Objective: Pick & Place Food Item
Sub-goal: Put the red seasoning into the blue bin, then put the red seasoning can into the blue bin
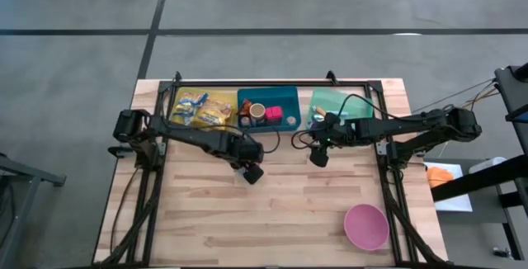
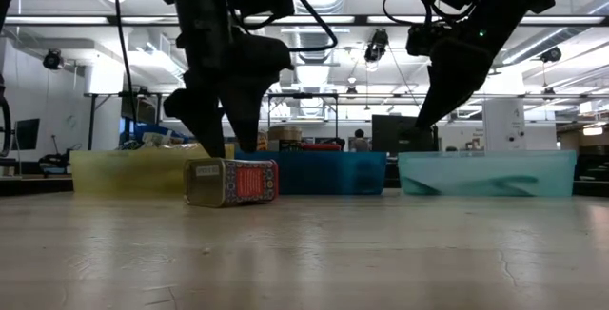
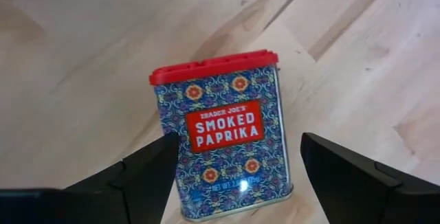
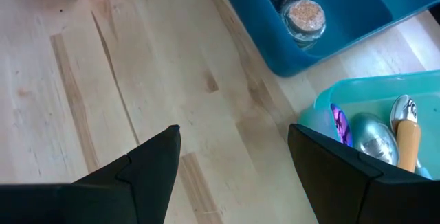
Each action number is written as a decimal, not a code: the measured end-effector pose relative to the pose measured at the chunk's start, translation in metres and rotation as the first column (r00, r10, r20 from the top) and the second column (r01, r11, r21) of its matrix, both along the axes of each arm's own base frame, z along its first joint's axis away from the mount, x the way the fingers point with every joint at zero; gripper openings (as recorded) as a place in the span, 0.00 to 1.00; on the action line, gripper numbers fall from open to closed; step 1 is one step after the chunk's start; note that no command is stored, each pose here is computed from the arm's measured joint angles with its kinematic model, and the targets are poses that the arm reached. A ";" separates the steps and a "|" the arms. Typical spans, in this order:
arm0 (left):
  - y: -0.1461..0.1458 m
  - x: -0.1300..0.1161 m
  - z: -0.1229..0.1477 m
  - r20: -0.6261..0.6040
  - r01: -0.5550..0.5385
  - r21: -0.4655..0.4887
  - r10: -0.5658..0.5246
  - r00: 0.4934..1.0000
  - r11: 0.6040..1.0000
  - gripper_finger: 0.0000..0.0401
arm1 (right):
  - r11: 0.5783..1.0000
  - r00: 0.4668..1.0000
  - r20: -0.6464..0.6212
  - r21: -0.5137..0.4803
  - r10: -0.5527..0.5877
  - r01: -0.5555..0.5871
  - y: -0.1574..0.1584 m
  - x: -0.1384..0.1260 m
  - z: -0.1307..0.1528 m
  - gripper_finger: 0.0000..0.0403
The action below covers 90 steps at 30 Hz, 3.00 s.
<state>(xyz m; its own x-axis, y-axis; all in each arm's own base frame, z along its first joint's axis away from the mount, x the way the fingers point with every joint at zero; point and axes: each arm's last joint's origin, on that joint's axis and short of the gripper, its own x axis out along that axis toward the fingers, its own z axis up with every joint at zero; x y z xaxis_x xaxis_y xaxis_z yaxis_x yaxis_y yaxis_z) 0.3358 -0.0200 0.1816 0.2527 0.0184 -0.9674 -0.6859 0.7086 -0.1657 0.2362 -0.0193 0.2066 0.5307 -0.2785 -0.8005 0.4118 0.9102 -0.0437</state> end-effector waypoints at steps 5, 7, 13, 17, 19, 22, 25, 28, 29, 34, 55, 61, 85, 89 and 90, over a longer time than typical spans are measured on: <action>0.000 -0.003 -0.005 -0.002 0.001 0.018 -0.001 1.000 1.000 0.78 | 1.000 1.000 0.003 0.002 -0.003 0.003 0.000 0.000 0.000 0.66; -0.001 -0.004 -0.008 -0.004 0.002 0.020 -0.002 1.000 1.000 0.78 | 1.000 1.000 0.004 0.002 -0.002 0.002 0.000 0.000 0.000 0.66; -0.004 -0.004 -0.009 0.002 0.011 0.023 -0.011 1.000 1.000 0.78 | 1.000 1.000 0.008 0.002 0.003 -0.003 0.002 0.001 0.000 0.66; -0.006 -0.004 -0.011 0.001 0.019 0.038 -0.019 1.000 0.999 0.78 | 1.000 1.000 0.012 0.003 0.003 -0.003 0.002 0.001 0.001 0.66; -0.007 -0.003 -0.014 -0.008 0.039 0.048 -0.039 0.999 0.998 0.78 | 1.000 1.000 0.015 0.003 0.003 -0.003 0.002 0.001 0.001 0.66; -0.011 0.000 -0.024 -0.040 0.087 0.068 -0.085 0.996 0.994 0.78 | 1.000 1.000 0.016 0.003 0.003 -0.003 0.002 0.001 0.001 0.66; -0.013 0.002 -0.028 -0.044 0.097 0.080 -0.094 0.995 0.992 0.78 | 1.000 1.000 0.019 0.003 0.007 -0.007 0.003 0.002 0.001 0.66; -0.013 0.004 -0.029 -0.026 0.095 0.088 -0.093 0.995 0.992 0.78 | 1.000 1.000 0.019 0.004 0.011 -0.011 0.004 0.002 0.001 0.66; -0.013 0.005 -0.029 -0.024 0.101 0.091 -0.100 0.995 0.991 0.78 | 1.000 1.000 0.020 0.004 0.013 -0.013 0.005 0.002 0.001 0.66; -0.013 0.005 -0.029 -0.022 0.109 0.094 -0.107 0.994 0.990 0.78 | 1.000 1.000 0.021 0.006 0.017 -0.017 0.006 0.002 0.001 0.66; -0.017 0.009 -0.017 0.016 0.063 0.074 -0.065 0.998 0.995 0.18 | 0.999 1.000 0.028 0.034 0.011 -0.012 0.007 0.002 0.001 0.66; -0.020 0.009 -0.012 0.005 0.086 0.023 -0.086 0.996 0.996 0.02 | 0.999 0.999 0.029 0.035 0.024 -0.025 0.010 0.002 0.001 0.66; -0.024 0.007 -0.016 -0.012 0.106 -0.058 -0.106 0.994 0.993 0.46 | 0.999 0.999 0.033 0.048 0.019 -0.021 0.012 0.002 0.001 0.66; -0.024 0.008 -0.015 -0.003 0.102 -0.061 -0.103 0.995 0.993 0.74 | 0.999 0.999 0.033 0.050 0.021 -0.023 0.012 0.002 0.001 0.66; -0.024 0.008 -0.015 -0.003 0.102 -0.062 -0.103 0.995 0.993 0.81 | 0.998 0.999 0.033 0.050 0.021 -0.023 0.012 0.002 0.001 0.66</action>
